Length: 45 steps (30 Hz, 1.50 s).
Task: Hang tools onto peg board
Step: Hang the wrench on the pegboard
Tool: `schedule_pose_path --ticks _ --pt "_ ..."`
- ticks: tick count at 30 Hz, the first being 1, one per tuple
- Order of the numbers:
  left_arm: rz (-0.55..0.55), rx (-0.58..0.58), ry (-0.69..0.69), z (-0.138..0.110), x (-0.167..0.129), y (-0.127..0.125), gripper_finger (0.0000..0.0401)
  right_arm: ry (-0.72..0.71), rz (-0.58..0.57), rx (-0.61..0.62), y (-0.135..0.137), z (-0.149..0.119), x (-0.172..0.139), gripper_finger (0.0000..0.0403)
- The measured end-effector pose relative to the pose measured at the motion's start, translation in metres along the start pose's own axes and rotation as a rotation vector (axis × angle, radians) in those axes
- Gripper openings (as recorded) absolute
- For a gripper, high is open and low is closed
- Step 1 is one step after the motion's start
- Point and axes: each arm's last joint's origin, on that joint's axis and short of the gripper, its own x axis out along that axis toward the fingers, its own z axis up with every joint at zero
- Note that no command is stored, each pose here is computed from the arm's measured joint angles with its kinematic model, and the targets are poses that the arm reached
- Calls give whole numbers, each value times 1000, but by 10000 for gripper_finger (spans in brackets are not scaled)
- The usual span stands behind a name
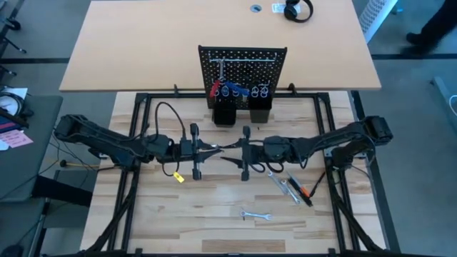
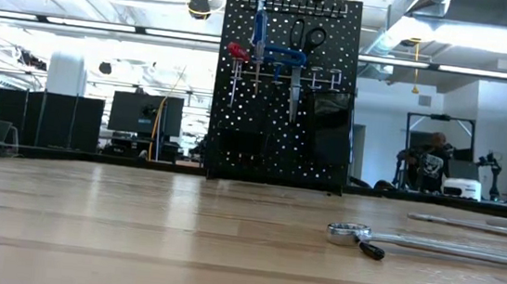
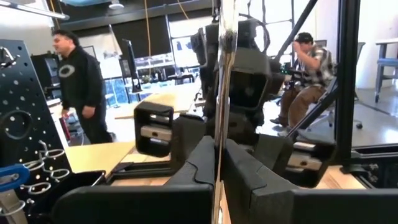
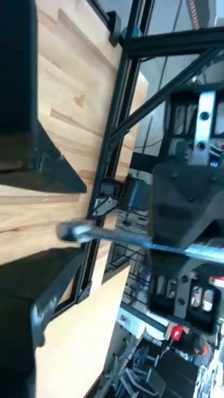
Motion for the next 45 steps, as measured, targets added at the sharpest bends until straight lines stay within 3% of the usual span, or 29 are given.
schedule_pose_path --ticks 6,10,27,40,45 --pt "-1 -1 -1 0 0 0 1 -59 43 30 0 5 0 90" --pt "-9 -3 -6 0 0 0 1 -62 55 29 1 5 0 66" --pt "1 -5 -14 1 0 0 0 -58 45 45 4 -16 20 71" --pt "-4 7 -4 0 0 0 0 -51 46 37 4 -16 20 28" --pt "-5 8 0 0 0 0 0 -48 50 35 4 -14 18 52"
